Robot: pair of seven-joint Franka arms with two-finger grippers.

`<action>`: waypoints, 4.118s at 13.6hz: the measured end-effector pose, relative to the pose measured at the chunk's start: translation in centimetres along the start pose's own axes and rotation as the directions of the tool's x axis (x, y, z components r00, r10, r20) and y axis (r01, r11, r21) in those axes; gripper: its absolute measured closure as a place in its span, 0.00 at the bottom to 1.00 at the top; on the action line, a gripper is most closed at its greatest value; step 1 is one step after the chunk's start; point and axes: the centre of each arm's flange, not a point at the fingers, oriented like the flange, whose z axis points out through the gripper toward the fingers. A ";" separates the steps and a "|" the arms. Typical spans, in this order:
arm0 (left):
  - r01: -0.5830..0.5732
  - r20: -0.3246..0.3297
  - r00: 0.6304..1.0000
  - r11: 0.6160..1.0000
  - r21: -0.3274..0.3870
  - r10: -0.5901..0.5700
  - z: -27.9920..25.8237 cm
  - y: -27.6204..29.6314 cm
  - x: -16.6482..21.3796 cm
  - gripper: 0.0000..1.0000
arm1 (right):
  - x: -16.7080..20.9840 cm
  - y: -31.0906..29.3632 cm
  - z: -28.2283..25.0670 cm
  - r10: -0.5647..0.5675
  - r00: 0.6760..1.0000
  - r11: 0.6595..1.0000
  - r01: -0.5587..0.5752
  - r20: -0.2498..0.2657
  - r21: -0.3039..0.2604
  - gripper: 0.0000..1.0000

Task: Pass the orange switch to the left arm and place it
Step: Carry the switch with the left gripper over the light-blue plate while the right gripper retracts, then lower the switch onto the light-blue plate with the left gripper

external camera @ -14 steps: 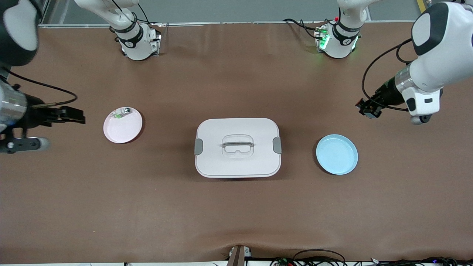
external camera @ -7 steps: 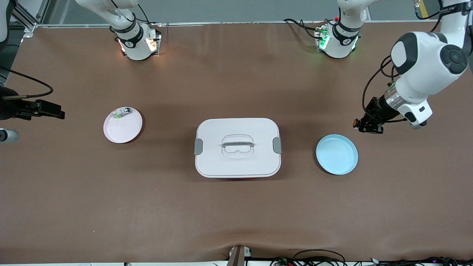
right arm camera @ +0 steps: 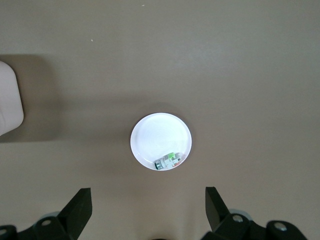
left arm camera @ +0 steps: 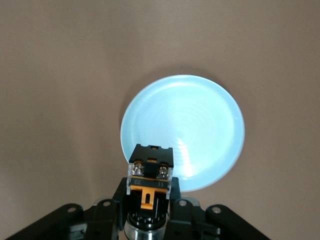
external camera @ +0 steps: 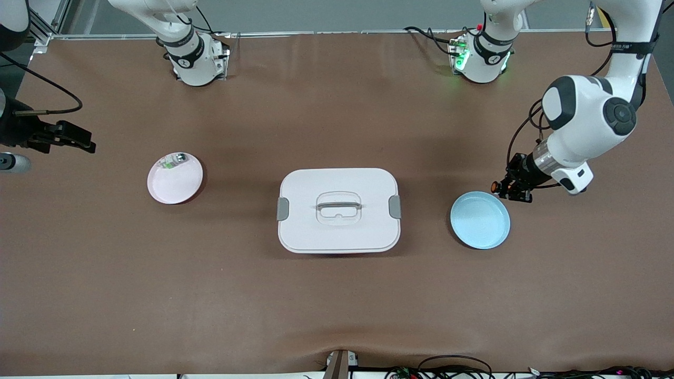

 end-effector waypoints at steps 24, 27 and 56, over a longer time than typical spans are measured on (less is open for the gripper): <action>0.121 -0.001 0.993 0.993 0.012 -0.121 12.8 2.8 1.8 0.66 | -0.2 2.9 -1.5 0.056 0.996 0.998 -0.054 -0.073 0.025 0.00; 0.084 -0.022 0.996 0.996 0.008 -0.083 12.9 2.8 1.7 0.66 | -0.2 2.9 -1.5 0.065 0.995 0.998 -0.063 -0.073 0.025 0.00; -0.137 -0.033 0.990 0.990 -0.040 0.135 8.9 4.3 2.2 0.00 | 0.0 2.9 -1.9 0.195 0.977 0.981 -0.193 -0.081 0.037 0.00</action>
